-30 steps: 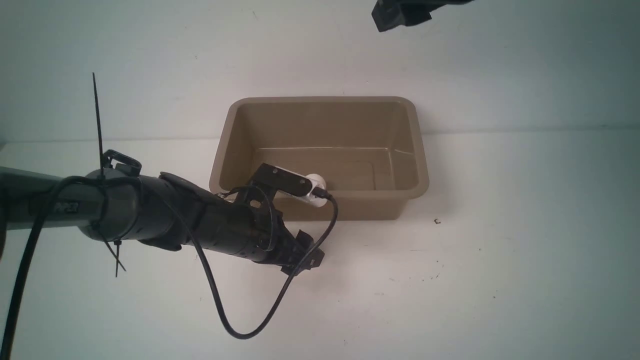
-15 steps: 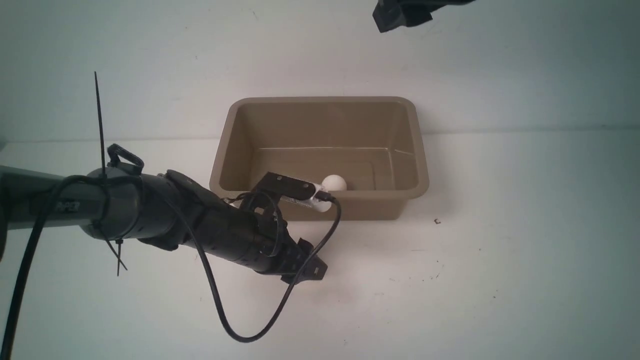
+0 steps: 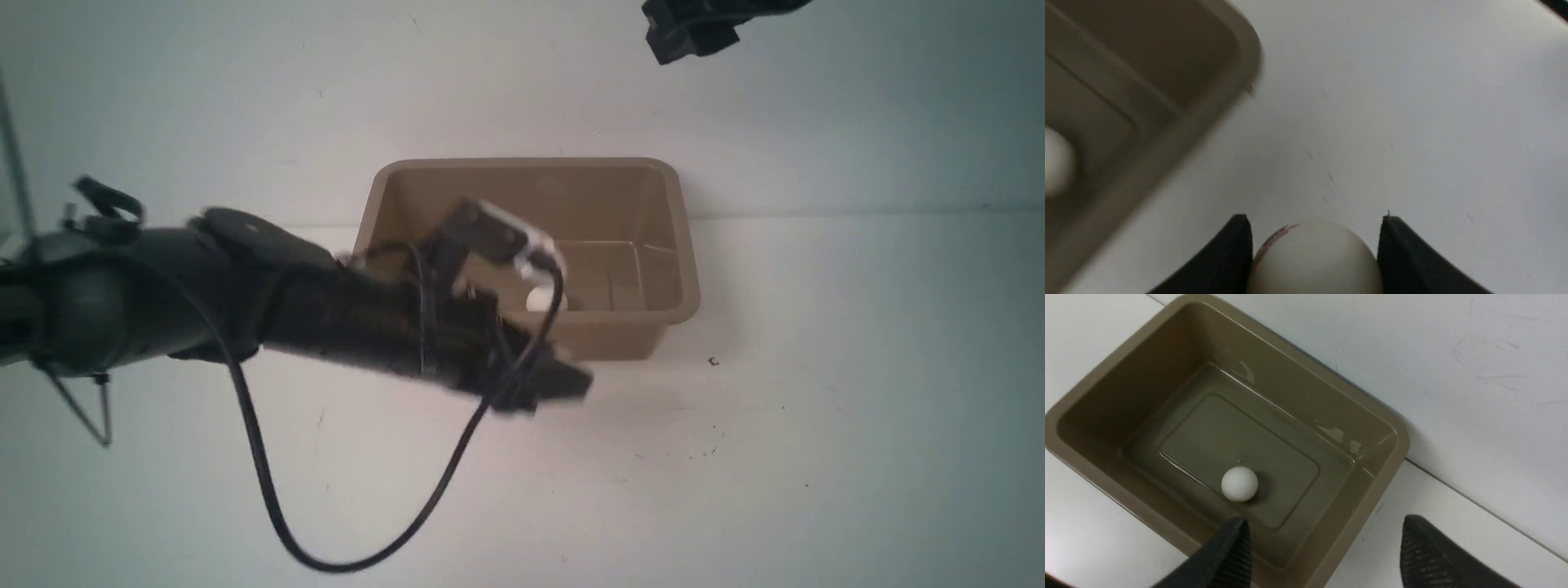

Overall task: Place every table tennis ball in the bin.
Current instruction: Use the left arm to put the table tennis ball into the box

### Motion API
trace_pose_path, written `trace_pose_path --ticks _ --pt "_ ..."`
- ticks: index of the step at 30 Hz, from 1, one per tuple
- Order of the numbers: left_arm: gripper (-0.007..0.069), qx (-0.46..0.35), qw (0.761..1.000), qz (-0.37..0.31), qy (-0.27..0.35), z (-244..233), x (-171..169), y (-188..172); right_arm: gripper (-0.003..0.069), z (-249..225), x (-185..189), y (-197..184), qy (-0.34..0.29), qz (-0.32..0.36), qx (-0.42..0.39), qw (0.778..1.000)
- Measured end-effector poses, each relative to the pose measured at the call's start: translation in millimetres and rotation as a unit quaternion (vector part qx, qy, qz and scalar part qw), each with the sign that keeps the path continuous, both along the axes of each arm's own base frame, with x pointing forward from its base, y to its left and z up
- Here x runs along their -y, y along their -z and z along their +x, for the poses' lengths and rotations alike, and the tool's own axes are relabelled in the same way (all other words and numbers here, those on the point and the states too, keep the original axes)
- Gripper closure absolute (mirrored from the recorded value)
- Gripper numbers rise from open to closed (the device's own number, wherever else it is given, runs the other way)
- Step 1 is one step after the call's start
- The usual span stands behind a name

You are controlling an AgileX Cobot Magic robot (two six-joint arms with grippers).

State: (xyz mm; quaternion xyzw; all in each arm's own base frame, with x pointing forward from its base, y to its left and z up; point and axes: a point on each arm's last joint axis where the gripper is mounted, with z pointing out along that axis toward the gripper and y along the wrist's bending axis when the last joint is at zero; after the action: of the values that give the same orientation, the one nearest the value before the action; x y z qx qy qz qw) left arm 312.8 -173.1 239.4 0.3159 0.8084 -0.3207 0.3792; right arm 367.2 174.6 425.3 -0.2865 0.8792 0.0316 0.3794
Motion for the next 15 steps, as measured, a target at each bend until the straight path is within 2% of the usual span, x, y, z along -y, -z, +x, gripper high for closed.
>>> trace_pose_path --ticks 4,5,8,15 --pt "0.0273 0.050 0.995 -0.011 -0.086 14 -8 -19 0.0210 0 0 0 0.005 0.007 -0.004 1.000" --pt "0.0273 0.069 0.991 -0.005 -0.118 21 -11 -23 0.0210 -1 -1 0 0.006 0.011 -0.008 1.000" --pt "0.0273 0.096 0.982 0.019 -0.161 35 -16 -25 0.0210 -2 -1 1 0.005 0.013 -0.016 1.000" --pt "0.0273 0.096 0.971 0.072 -0.205 74 -13 5 0.0210 -4 -3 2 0.001 0.021 -0.029 0.999"
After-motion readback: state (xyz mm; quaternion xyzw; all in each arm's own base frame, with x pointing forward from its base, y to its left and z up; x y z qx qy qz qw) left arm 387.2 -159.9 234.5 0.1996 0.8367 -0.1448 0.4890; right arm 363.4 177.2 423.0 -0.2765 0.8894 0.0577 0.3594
